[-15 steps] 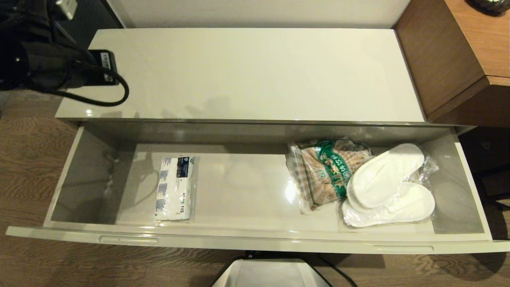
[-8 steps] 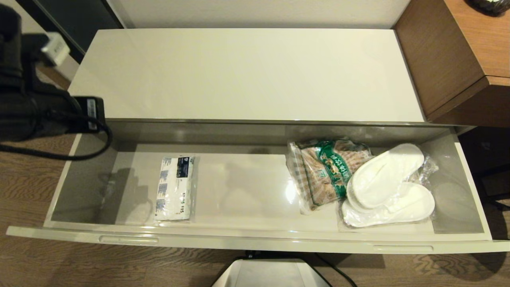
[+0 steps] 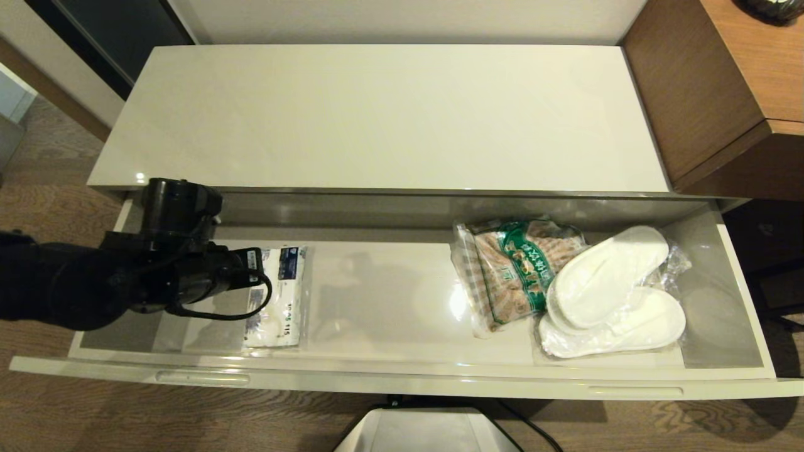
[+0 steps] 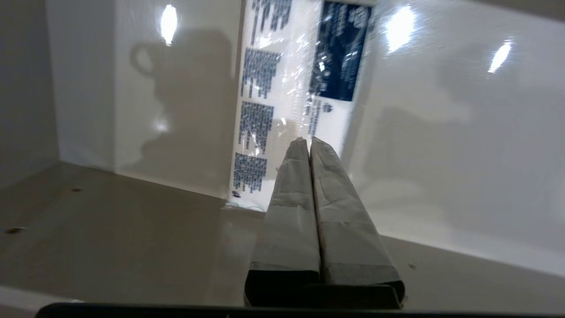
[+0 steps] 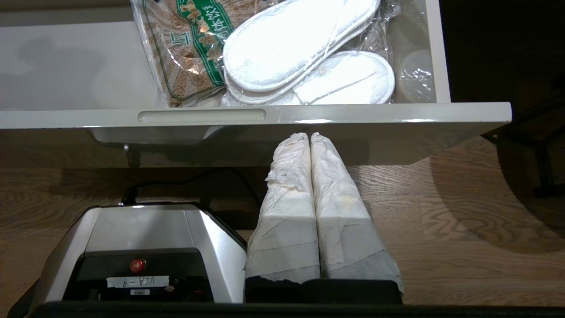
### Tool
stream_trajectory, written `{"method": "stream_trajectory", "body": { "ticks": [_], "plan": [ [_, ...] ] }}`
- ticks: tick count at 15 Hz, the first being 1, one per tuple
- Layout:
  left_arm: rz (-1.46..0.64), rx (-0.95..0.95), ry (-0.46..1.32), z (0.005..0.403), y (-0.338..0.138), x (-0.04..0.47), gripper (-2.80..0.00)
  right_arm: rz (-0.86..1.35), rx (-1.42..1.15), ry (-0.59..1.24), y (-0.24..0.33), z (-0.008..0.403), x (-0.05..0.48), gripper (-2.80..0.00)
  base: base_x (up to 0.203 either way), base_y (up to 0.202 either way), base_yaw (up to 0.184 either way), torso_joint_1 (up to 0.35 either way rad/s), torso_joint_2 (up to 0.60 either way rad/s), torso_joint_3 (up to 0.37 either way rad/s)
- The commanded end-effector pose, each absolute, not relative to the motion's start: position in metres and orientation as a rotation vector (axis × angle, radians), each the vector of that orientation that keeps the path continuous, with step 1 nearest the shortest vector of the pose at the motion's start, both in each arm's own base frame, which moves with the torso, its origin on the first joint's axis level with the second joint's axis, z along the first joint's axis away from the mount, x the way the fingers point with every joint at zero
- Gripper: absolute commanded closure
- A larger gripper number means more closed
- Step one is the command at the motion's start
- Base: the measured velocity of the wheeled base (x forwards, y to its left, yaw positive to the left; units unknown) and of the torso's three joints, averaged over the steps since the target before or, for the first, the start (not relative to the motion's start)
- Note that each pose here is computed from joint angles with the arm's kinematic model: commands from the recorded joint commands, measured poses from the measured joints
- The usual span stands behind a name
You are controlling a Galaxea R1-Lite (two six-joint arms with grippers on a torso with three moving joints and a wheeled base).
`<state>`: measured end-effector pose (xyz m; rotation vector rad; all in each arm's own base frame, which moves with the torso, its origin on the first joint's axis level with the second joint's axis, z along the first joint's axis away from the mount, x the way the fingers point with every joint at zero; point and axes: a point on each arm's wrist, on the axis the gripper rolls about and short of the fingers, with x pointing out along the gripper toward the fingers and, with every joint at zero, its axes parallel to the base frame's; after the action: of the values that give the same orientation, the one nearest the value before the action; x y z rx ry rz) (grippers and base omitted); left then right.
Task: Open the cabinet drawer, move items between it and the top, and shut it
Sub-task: Take out the tissue from the drawer
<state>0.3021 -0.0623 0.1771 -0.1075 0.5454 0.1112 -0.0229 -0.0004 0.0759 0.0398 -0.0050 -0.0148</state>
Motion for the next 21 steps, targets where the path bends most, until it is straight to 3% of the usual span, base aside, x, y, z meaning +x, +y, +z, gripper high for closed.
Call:
{"method": "stream_trajectory", "body": {
  "ticks": [1,2,21],
  "plan": [
    [0.184,-0.091,0.604,0.15,-0.066,0.324,-2.46,-0.013,0.04,-0.017,0.0,0.075,-0.024,0.0,0.0,0.0,0.0,0.0,0.0,0.0],
    [0.207,-0.086,0.593,0.151,-0.066,0.325,-2.8,-0.015,0.04,-0.017,0.0,0.075,-0.024,0.0,0.0,0.0,0.0,0.0,0.0,0.0],
    [0.266,-0.061,0.546,0.116,-0.071,0.353,-2.8,-0.015,0.04,-0.017,0.0,0.075,-0.024,0.0,0.0,0.0,0.0,0.0,0.0,0.0]
  ]
}}
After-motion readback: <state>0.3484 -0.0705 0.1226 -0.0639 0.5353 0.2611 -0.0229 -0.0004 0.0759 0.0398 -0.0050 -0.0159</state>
